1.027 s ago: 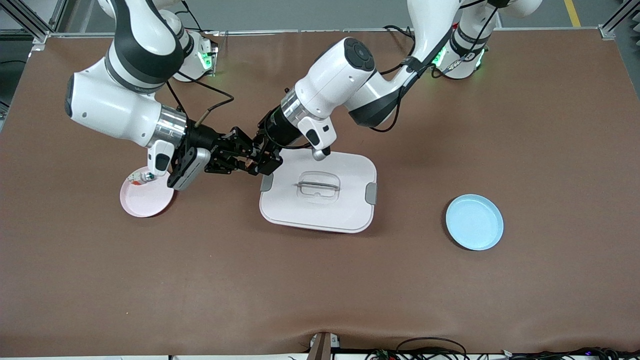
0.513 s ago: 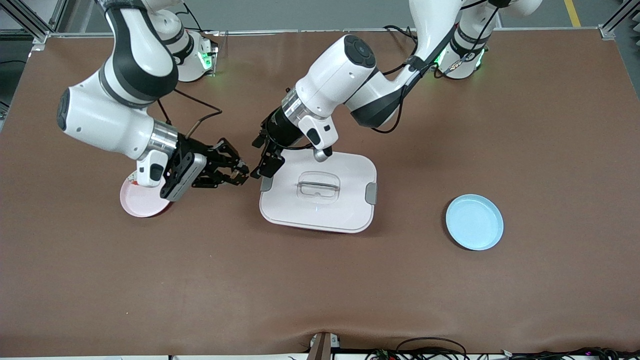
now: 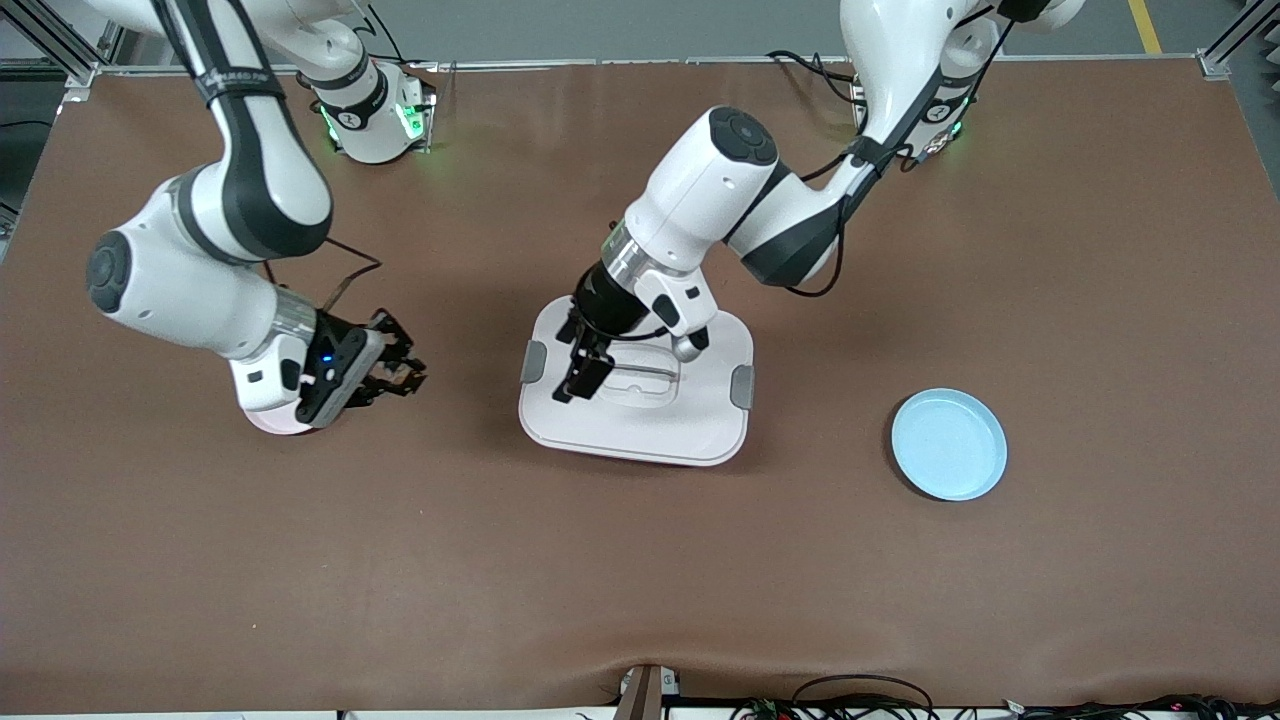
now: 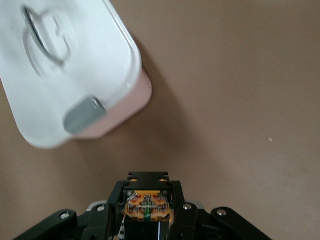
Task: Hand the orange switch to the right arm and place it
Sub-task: 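Carry the switch to the pink plate while the left gripper withdraws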
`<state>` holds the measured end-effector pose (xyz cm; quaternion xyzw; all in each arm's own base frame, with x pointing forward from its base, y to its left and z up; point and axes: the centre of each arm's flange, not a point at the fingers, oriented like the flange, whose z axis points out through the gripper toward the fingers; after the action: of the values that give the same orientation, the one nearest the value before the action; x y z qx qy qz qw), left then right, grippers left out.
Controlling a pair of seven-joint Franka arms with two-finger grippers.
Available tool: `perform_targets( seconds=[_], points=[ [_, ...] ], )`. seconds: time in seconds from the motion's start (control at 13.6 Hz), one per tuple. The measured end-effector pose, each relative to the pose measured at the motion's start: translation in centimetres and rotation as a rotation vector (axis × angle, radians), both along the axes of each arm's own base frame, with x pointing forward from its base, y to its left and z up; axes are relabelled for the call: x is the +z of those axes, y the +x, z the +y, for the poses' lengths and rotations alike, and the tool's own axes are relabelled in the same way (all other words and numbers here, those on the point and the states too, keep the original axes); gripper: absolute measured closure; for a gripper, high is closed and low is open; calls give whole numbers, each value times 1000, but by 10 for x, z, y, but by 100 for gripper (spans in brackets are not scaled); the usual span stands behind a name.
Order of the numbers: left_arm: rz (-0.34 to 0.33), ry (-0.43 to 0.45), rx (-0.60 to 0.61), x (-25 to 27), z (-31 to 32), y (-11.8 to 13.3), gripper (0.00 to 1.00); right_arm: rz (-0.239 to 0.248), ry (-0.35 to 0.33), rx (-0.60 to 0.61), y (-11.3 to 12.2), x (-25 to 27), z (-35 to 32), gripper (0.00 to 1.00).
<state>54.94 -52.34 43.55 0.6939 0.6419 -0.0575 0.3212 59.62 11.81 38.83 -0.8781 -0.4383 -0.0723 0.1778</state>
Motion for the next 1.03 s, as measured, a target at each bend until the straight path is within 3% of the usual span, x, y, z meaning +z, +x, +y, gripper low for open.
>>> perform_targets(
  seconds=[0.22,0.59,0.81,1.03],
  points=[
    [45,108,-1,-37,30,7,0,-42,-107,149,2,-12,-77,59],
    [-29,305,-182,-51,120,7,0,-22,-339,300,-6,-30,-141,59],
    [-74,426,-340,-46,169,5,0,-54,-411,356,-13,-47,-148,59],
    [-64,567,-589,-34,219,10,0,-77,-438,424,-24,-69,-148,59]
  ],
)
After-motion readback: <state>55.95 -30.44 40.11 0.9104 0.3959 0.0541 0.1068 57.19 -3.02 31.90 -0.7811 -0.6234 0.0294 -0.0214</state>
